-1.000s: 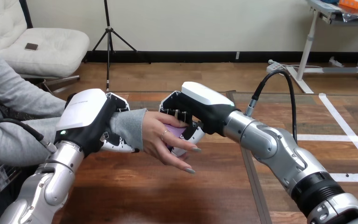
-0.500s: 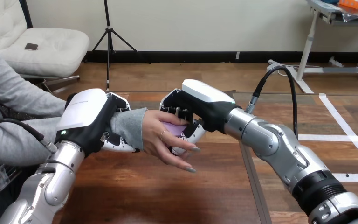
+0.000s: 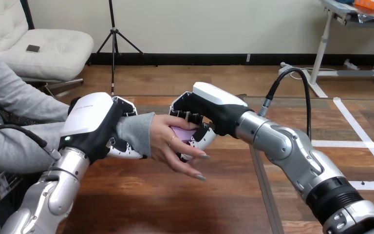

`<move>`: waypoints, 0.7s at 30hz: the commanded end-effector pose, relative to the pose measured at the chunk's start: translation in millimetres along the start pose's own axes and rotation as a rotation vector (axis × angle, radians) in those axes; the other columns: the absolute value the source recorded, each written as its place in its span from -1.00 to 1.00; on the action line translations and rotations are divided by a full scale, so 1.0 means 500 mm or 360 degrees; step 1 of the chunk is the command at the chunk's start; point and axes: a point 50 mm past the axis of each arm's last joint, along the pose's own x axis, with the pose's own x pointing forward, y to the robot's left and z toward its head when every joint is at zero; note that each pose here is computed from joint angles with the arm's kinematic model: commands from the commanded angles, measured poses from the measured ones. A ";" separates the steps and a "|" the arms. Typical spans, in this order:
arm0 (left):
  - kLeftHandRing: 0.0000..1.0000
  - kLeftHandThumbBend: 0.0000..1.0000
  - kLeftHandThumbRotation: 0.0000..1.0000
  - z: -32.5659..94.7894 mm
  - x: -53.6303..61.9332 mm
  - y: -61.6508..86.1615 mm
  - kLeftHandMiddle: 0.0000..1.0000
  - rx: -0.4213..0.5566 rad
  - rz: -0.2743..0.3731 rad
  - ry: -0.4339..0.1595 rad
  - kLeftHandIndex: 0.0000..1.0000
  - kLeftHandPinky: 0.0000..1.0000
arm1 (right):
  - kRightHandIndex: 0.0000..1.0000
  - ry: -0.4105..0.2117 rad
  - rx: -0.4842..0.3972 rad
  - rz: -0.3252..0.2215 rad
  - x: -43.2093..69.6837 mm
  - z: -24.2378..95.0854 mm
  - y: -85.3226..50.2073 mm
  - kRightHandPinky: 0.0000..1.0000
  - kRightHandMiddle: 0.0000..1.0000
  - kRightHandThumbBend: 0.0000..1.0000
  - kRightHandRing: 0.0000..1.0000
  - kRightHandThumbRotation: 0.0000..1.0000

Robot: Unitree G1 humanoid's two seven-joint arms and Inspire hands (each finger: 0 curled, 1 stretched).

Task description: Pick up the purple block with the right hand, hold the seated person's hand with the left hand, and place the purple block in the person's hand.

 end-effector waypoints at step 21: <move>-0.12 0.54 -0.85 0.064 0.039 0.039 -0.03 0.0089 0.0155 -0.0265 -0.01 -0.28 | 0.13 -0.0094 -0.0034 -0.0166 -0.014 0.015 -0.068 -0.08 0.10 0.66 0.02 -0.09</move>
